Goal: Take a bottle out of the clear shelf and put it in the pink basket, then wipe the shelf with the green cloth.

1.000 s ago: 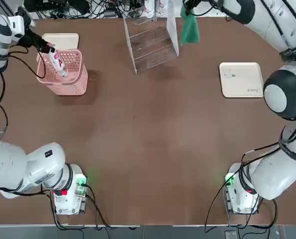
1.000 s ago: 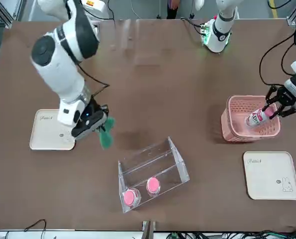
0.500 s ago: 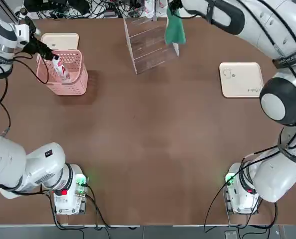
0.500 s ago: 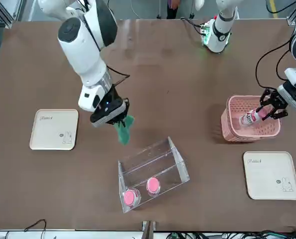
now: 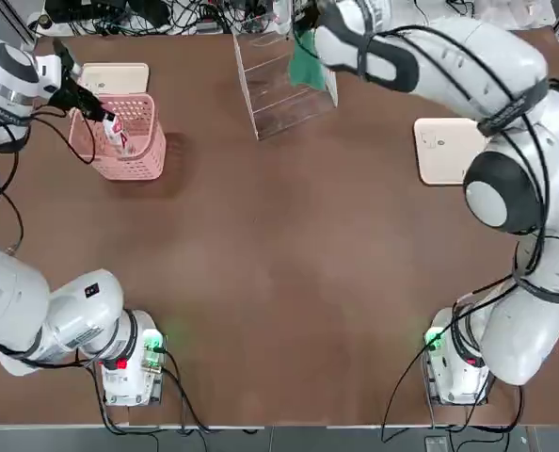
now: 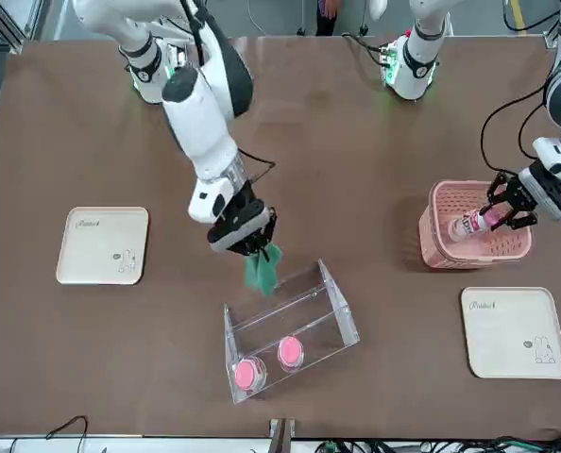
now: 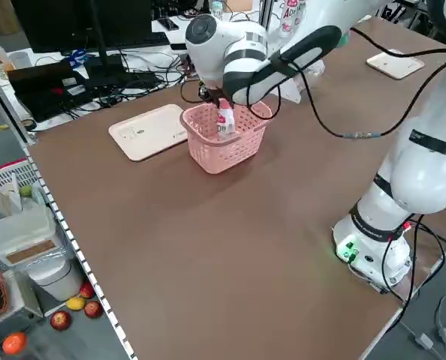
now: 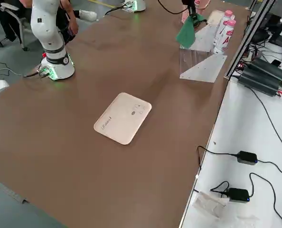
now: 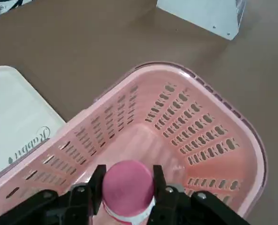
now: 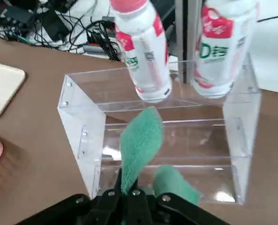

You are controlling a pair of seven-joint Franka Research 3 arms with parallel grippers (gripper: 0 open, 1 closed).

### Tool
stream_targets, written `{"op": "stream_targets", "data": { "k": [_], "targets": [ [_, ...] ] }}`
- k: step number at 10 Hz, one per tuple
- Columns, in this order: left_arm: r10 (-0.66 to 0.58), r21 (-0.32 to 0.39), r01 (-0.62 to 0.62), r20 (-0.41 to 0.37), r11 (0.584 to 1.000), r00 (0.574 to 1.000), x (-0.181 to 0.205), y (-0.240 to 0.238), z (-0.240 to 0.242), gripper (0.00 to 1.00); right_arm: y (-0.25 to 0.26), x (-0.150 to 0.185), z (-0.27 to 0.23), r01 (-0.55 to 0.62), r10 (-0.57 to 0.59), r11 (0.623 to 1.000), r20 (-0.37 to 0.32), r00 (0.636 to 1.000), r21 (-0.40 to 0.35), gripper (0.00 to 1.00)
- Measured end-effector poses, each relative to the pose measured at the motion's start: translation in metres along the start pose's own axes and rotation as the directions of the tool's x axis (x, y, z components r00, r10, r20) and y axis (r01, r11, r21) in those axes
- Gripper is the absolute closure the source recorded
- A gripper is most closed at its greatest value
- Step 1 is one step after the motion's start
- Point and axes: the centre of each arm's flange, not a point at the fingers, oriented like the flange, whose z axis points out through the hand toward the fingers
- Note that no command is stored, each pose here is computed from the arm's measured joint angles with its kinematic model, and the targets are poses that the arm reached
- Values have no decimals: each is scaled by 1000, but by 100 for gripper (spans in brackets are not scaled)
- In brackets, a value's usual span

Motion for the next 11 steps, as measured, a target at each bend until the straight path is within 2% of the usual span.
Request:
{"op": "stream_targets", "data": {
  "k": [5, 7, 11],
  "targets": [
    [12, 23, -12, -11, 1000, 1000, 9, -10, -8, 55, -5, -7, 22, 9, -5, 1000, -155, 988, 29, 98],
    [12, 22, -12, -12, 1000, 1000, 9, -12, -7, 55, -2, -14, 39, 13, -8, 1000, -173, 985, 26, 98],
    [-1, 1, 2, -5, 1000, 1000, 3, -15, 4, 55, -1, -10, 37, 31, -27, 999, -197, 980, 19, 98]
  ]
}}
